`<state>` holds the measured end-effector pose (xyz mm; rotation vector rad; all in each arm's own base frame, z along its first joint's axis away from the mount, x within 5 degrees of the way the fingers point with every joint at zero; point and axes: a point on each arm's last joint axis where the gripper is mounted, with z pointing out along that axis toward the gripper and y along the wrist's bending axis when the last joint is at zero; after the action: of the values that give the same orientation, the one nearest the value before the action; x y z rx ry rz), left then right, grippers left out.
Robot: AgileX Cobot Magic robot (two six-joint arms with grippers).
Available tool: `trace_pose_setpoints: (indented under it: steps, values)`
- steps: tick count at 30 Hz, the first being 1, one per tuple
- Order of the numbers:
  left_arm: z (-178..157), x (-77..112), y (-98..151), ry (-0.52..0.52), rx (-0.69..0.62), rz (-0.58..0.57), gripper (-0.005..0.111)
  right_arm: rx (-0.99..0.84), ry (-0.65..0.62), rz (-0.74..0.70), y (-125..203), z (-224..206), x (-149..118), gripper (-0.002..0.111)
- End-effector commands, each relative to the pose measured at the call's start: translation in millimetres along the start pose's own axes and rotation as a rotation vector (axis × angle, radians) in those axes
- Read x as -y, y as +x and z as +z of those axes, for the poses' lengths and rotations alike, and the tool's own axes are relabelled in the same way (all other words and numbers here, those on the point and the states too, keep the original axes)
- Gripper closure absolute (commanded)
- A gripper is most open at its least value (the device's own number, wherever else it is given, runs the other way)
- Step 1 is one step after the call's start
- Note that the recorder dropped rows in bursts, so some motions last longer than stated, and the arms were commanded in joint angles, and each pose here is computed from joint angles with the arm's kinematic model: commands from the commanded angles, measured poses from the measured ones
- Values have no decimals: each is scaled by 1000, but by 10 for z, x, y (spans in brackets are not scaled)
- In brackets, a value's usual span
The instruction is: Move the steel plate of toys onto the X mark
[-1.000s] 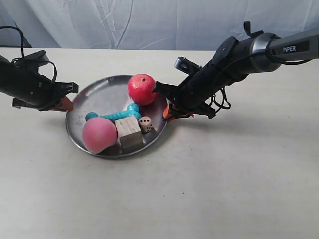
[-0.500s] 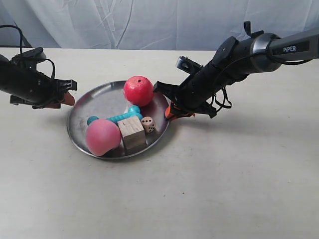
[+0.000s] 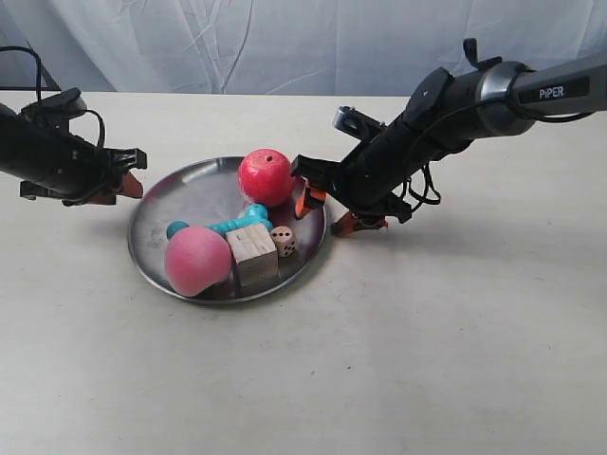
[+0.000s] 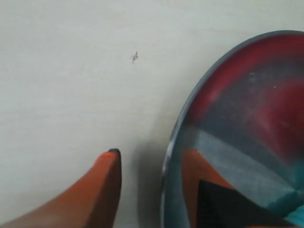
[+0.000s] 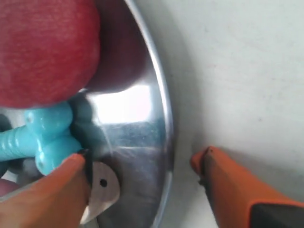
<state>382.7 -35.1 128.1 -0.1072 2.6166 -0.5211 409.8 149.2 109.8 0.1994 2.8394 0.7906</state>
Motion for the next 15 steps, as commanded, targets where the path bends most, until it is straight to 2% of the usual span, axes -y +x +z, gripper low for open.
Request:
trace_pose_setpoints:
  steps: [1, 5, 11, 15]
  values:
    - [-207, 28, -150, 10, 78, -15, 71, -25, 27, -62, -10, -121, 25, 34]
    - [-519, 44, -330, 5, 182, -2, 74, -16, 40, -114, -19, -287, -29, 29]
    - [-965, 199, -452, 24, 296, 37, 75, 67, 32, -184, -53, -658, -216, 29]
    - [-1224, 323, -467, 50, 341, 72, 84, 97, 59, -239, -37, -903, -296, 29]
